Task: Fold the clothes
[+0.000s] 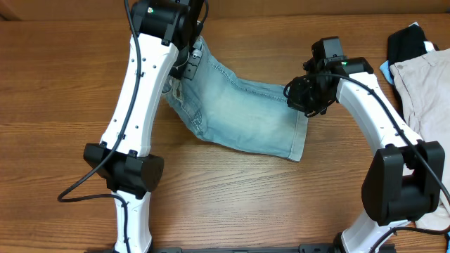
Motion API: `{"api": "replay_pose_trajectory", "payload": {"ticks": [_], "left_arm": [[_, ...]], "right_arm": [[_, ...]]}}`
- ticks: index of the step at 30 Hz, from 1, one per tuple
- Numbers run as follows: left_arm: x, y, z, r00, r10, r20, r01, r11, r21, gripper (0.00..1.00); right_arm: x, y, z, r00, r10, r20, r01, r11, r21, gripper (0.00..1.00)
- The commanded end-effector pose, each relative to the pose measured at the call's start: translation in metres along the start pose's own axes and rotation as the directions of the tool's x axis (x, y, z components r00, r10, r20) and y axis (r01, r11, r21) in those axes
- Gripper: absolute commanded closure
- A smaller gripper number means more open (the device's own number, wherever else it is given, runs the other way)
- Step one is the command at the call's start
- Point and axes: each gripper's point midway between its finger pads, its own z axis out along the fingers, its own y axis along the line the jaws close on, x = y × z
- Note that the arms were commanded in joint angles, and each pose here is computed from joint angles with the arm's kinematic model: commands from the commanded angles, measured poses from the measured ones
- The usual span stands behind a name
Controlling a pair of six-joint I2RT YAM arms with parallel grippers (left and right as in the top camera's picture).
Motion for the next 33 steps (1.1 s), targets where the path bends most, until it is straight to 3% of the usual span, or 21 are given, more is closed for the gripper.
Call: {"api": "replay_pose_trajectory", "payload": {"ticks": [1,13,24,33], "left_arm": [[-0.002,0.025,-0.023,0.995,-0.078,0.068,0.082,0.995,-0.050,0.96],[0.000,0.035,-0.020,0.991,-0.115,0.063,0.118,0.992,-0.041,0.96],[-0.009,-0.004,-0.022,0.992,-0.095,0.078,0.084,0.988,0.132,0.96],[-0.007,-0.052,-0.001,0.999,0.002,0.035,-0.007,0.986,0.168,0.96]], "right_arm": [[0.000,0.008,-0.002,1.000,-0.031,0.007,0.031,0.999,-0.043,0.96],[0.022,-0.010,0.041,0.999,-0.036,-0.025,0.034,0.997,-0.075,0.96],[0.025,-0.023,0.069,0.999,-0.015,0.032,0.018,0.996,-0.090,0.96],[0.029,-0.031,0.076,0.999,0.020,0.031,-0.018,0.997,-0.073,0.96]]}}
